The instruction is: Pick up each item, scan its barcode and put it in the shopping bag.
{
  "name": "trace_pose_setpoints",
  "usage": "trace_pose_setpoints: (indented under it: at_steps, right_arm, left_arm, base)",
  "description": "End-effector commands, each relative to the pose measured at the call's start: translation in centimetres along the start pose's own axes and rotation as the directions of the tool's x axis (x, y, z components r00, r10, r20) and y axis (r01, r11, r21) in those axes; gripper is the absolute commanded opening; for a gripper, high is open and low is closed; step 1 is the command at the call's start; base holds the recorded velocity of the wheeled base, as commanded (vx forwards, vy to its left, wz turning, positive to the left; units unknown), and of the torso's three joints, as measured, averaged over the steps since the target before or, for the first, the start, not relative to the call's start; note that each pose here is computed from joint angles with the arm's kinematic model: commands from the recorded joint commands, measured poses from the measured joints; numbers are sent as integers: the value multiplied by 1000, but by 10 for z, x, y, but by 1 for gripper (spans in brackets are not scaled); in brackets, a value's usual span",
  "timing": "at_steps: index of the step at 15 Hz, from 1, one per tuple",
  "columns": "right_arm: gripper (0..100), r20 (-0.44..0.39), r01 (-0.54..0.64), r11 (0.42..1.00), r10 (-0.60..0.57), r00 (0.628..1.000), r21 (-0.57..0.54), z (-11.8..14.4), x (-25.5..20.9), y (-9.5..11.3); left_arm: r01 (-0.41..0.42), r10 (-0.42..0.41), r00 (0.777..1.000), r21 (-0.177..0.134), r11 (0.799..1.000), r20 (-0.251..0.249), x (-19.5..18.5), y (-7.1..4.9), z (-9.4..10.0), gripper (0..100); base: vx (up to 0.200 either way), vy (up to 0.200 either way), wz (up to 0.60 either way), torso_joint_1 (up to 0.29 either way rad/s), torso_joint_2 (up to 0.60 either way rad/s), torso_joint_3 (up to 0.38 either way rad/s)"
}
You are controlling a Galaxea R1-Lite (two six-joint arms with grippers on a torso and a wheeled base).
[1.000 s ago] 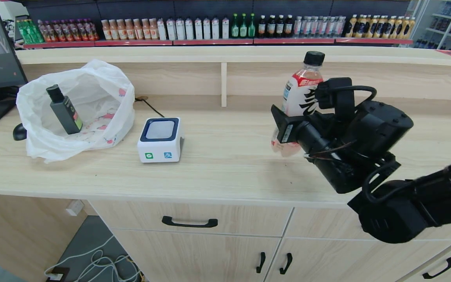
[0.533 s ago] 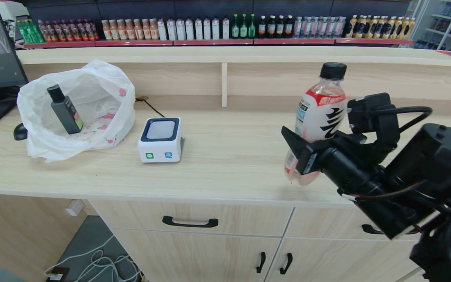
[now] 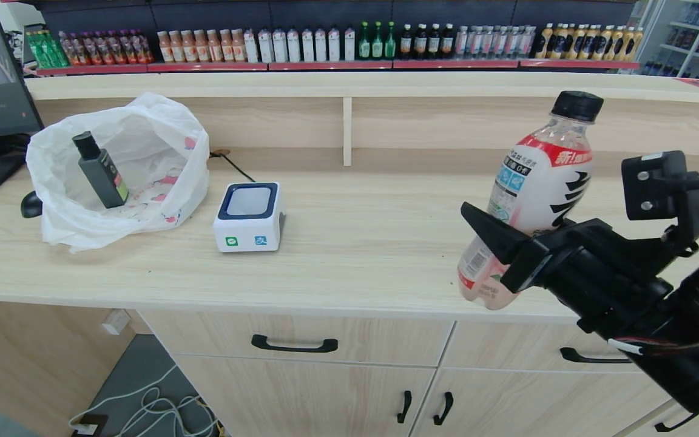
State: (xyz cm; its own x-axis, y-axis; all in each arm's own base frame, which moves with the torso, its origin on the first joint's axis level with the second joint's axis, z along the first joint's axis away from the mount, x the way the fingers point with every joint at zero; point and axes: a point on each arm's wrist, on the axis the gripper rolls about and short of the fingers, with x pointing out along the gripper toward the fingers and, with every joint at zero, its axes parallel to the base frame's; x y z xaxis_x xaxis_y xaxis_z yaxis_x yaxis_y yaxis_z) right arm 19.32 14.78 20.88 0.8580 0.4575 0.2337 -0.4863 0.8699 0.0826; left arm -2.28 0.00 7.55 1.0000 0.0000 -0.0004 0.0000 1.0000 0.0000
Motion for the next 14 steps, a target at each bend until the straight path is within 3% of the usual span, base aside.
trace_pose_setpoints:
  at_steps: [1,7,10,14]
  right_arm:
    - [0,14,-19,999,19,1000,28,4,-1,-7]
    - [0,5,-227,957,230,973,182,0,-10,-10]
    - [0,39,-442,863,446,894,245,1,-9,-5]
    - [0,97,-529,777,531,842,341,-5,-2,2]
  left_arm:
    - [0,0,1000,0,1000,0,0,0,0,100]
    - [0,0,1000,0,1000,0,0,0,0,100]
    - [0,0,1000,0,1000,0,0,0,0,100]
    - [0,0,1000,0,1000,0,0,0,0,100]
  base:
    - [0,0,0,0,0,0]
    - [0,0,0,0,0,0]
    - [0,0,0,0,0,0]
    - [0,0,0,0,0,0]
